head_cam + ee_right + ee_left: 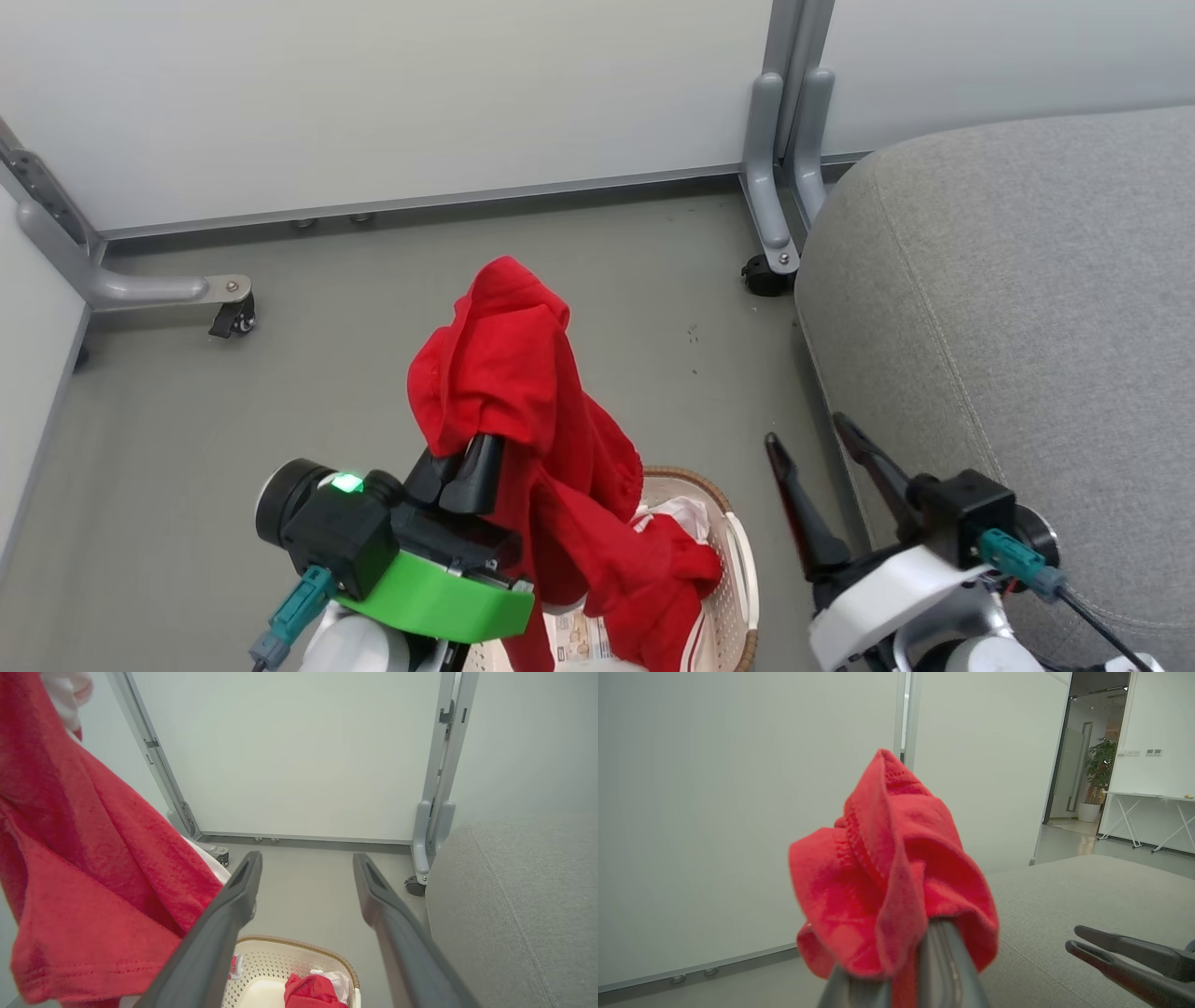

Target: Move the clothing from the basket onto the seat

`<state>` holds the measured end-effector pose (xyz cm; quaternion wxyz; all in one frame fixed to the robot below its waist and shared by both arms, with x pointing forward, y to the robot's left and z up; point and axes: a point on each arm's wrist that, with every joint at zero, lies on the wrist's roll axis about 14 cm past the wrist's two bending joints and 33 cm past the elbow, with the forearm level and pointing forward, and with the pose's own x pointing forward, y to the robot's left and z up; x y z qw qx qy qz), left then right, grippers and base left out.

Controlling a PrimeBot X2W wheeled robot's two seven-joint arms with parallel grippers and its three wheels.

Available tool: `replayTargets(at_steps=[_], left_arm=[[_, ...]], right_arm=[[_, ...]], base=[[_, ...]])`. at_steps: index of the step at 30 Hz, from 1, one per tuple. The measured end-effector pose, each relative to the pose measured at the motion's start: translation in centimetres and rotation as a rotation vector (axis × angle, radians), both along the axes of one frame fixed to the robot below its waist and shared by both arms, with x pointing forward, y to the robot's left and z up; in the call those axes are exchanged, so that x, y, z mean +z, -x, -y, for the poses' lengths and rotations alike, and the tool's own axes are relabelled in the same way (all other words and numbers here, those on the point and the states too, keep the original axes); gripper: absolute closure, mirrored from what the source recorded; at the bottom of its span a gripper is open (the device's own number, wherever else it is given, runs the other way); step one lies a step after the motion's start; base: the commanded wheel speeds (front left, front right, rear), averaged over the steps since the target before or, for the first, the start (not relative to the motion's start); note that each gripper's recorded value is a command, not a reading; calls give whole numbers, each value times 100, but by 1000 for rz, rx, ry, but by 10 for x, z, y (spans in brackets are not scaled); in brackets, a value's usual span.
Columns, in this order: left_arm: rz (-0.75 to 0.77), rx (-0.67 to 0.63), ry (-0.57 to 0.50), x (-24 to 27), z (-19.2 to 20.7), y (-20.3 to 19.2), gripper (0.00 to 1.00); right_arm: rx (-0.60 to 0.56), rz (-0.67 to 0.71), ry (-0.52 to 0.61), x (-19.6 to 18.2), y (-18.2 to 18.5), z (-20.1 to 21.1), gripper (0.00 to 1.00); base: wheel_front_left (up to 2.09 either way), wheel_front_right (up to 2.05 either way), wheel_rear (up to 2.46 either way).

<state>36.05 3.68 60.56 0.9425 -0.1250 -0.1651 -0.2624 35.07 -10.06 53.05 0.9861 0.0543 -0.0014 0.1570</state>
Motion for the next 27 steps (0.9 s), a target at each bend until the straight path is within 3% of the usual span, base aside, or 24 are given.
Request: replayTargets(at_steps=[13,27], left_arm=[[-8,4,-5,-3,-1,-7,100],[-21,5,-4,-7,-1,-8,100]], right_arm=[[454,-18,-109,13,21,-134,0],[591,-48,-49,-3,7,-175,0]], base=[[0,0,0],[0,0,0]])
